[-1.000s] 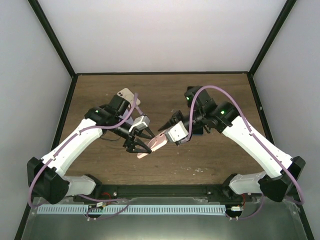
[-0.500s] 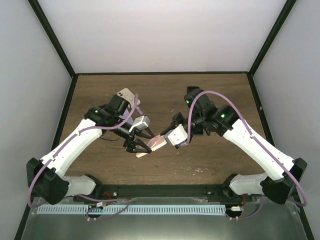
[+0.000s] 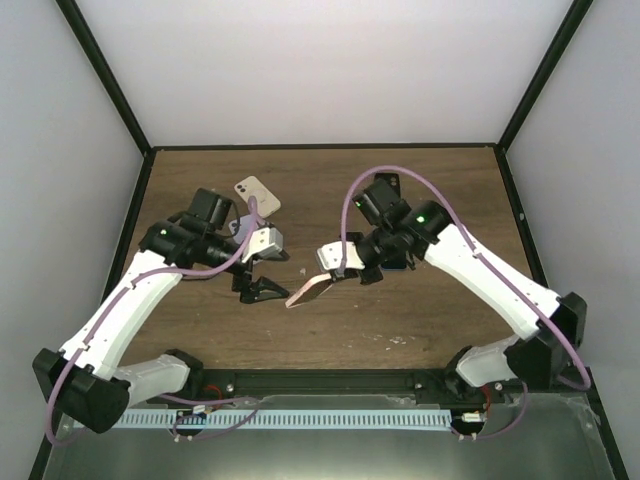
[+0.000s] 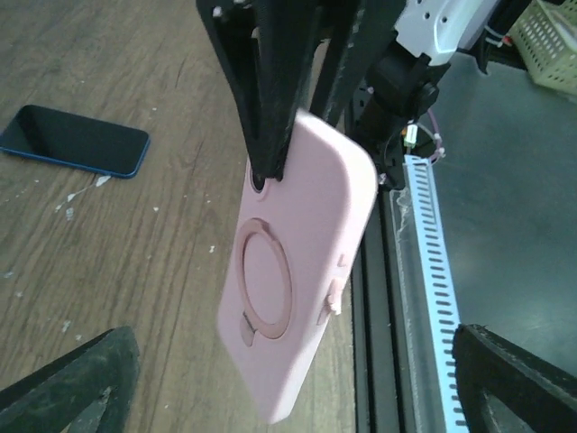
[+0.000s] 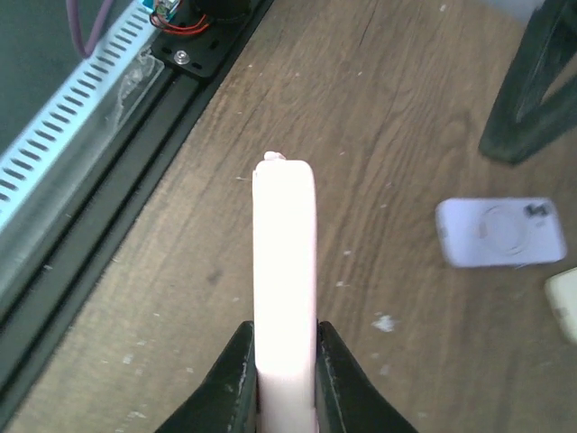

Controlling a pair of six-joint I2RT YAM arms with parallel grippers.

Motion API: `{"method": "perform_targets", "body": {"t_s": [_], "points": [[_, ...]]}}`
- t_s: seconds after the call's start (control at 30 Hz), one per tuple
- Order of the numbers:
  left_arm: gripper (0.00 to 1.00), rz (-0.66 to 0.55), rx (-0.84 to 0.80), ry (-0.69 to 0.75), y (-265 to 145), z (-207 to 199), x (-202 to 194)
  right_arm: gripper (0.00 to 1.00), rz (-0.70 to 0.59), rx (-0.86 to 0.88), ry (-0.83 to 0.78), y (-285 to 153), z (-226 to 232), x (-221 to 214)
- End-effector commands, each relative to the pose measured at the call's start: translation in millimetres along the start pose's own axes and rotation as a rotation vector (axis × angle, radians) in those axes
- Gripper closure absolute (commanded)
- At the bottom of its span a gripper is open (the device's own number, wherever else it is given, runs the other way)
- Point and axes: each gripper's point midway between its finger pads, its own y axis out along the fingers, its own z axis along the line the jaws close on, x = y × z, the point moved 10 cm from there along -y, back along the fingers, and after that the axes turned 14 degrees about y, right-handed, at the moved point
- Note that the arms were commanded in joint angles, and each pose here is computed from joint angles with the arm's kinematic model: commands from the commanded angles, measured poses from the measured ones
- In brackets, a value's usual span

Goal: Take the phone out of the phone case
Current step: Adjust the phone.

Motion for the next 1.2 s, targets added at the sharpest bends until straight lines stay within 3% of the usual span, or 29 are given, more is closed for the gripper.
{"method": "perform_targets", "body": {"t_s": [0.0,0.3,0.5,0.93,1.07,1.17], "points": [[0.08,0.022,0.043,0.004,2,0,-4,0.99,-0.072,0.061,0.231,-7,-16,10],[0.21,0.064,0.064,0.020,23,-3,-2,0.99,-0.132,0.213,0.526,-4,-47,6],[0.40,0.075,0.114,-0.016,31,7,-3,0.99,-0.153,0.269,0.571,-1,-47,4],[0.80,0.041,0.041,-0.090,41,9,0,0.99,-0.172,0.308,0.589,-3,-51,7],[0.82,0.029,0.044,-0.100,38,9,1,0.99,-0.189,0.299,0.598,-7,-55,5],[0.73,-0.005,0.079,-0.140,31,15,-2,0.99,-0.224,0.273,0.613,-17,-63,3]]}}
